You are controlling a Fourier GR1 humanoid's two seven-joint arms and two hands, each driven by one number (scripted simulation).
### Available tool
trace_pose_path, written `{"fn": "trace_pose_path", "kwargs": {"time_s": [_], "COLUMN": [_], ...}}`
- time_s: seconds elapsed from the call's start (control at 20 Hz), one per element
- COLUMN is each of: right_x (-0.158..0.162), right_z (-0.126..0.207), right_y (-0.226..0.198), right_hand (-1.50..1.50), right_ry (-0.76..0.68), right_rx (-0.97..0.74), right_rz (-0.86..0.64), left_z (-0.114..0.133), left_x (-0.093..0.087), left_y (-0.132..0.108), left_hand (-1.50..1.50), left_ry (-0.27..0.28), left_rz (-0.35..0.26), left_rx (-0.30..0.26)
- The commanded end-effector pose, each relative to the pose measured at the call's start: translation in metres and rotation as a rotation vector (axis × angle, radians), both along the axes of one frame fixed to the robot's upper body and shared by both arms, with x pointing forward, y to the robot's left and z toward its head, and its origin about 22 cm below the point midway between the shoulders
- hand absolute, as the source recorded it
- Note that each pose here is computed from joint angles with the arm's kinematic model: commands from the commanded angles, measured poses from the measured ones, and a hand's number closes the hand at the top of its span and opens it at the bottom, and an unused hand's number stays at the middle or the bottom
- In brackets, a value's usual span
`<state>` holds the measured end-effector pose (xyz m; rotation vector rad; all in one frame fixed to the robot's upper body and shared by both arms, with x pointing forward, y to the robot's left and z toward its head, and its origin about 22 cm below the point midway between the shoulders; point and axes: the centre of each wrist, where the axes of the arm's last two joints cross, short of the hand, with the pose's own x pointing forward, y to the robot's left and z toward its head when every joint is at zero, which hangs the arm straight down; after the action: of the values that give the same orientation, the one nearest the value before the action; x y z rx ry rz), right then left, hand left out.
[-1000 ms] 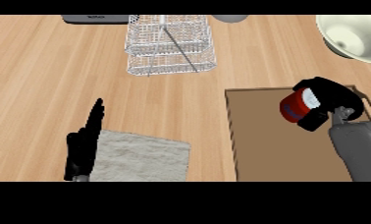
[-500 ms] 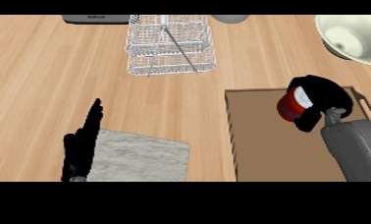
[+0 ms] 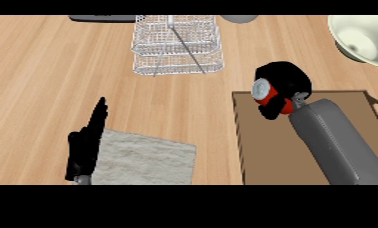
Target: Pick the can from the tray and place it in the tiered basket
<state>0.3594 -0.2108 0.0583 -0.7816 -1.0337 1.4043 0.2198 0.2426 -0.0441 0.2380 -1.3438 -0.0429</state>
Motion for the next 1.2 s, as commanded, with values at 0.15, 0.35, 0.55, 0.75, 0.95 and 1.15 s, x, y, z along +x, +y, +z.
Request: {"fn": "trace_pose_path", "kwargs": {"time_s": [0.15, 0.35, 0.55, 0.75, 0.95, 1.15], "right_x": [0.009, 0.010, -0.006, -0.031, -0.034, -0.028], "right_z": [0.035, 0.103, 0.151, 0.207, 0.248, 0.273], "right_y": [0.004, 0.006, -0.012, -0.009, -0.006, 0.023], "right_hand": [1.50, 1.50, 1.50, 1.50, 1.50, 1.50], "right_ry": [-0.114, -0.220, -0.394, -0.501, -0.522, -0.527], "right_rx": [0.300, 0.497, 0.625, 0.570, 0.585, 0.588], "right_rz": [-0.005, -0.031, -0.042, 0.033, 0.017, -0.002], "left_z": [-0.006, -0.013, -0.011, -0.005, -0.018, -0.013], "left_x": [-0.002, -0.007, -0.016, 0.001, 0.001, 0.003], "left_y": [-0.009, 0.001, 0.020, 0.008, 0.015, 0.005], "left_hand": [0.00, 0.00, 0.00, 0.00, 0.00, 0.00], "left_ry": [0.033, 0.042, 0.042, 0.041, 0.050, 0.067], "left_rz": [0.043, 0.062, 0.065, 0.052, 0.037, 0.017], "left_rx": [-0.008, 0.000, 0.007, -0.006, -0.003, -0.007]}}
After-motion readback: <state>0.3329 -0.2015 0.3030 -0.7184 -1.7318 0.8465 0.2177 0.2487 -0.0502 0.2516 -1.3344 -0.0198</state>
